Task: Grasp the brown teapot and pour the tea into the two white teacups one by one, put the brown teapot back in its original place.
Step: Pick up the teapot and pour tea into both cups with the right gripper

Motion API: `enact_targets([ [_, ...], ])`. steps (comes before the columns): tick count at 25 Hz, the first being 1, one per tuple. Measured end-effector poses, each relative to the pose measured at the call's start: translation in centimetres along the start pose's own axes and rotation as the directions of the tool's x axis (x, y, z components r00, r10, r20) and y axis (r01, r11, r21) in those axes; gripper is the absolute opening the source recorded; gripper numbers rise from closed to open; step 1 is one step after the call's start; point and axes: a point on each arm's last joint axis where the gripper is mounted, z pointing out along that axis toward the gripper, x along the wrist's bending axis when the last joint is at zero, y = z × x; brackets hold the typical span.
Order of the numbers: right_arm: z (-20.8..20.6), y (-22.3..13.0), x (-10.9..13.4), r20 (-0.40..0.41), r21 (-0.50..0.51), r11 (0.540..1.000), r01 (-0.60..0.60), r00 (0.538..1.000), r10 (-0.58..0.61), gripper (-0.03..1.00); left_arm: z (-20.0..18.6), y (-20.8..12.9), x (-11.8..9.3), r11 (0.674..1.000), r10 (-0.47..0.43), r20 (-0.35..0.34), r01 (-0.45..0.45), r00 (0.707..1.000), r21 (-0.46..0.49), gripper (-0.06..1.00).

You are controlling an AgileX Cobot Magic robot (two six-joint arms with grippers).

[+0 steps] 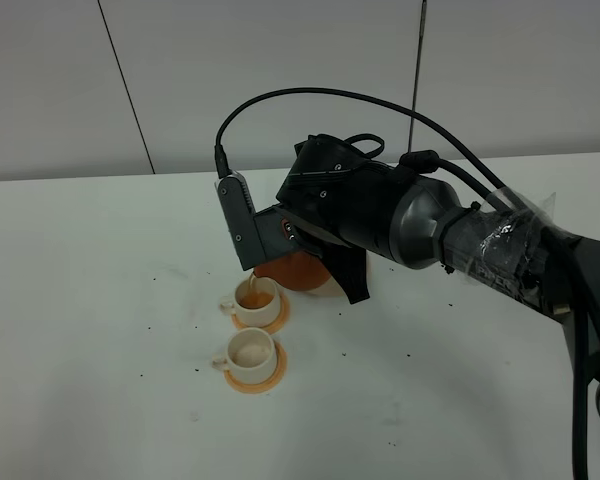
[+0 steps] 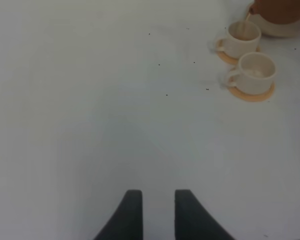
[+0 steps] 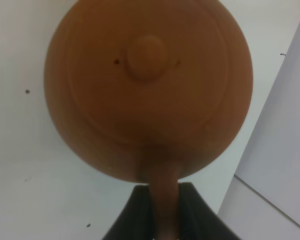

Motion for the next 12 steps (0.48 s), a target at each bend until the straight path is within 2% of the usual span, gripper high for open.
enact_targets([
  [12,0.00,-0.02,0.00,0.001,0.002,1.000,0.001,1.000,-0.001,0.09,0.00,0.00,0.00,1.000,0.000,0.000,0.000,1.000,0.000,0.23],
])
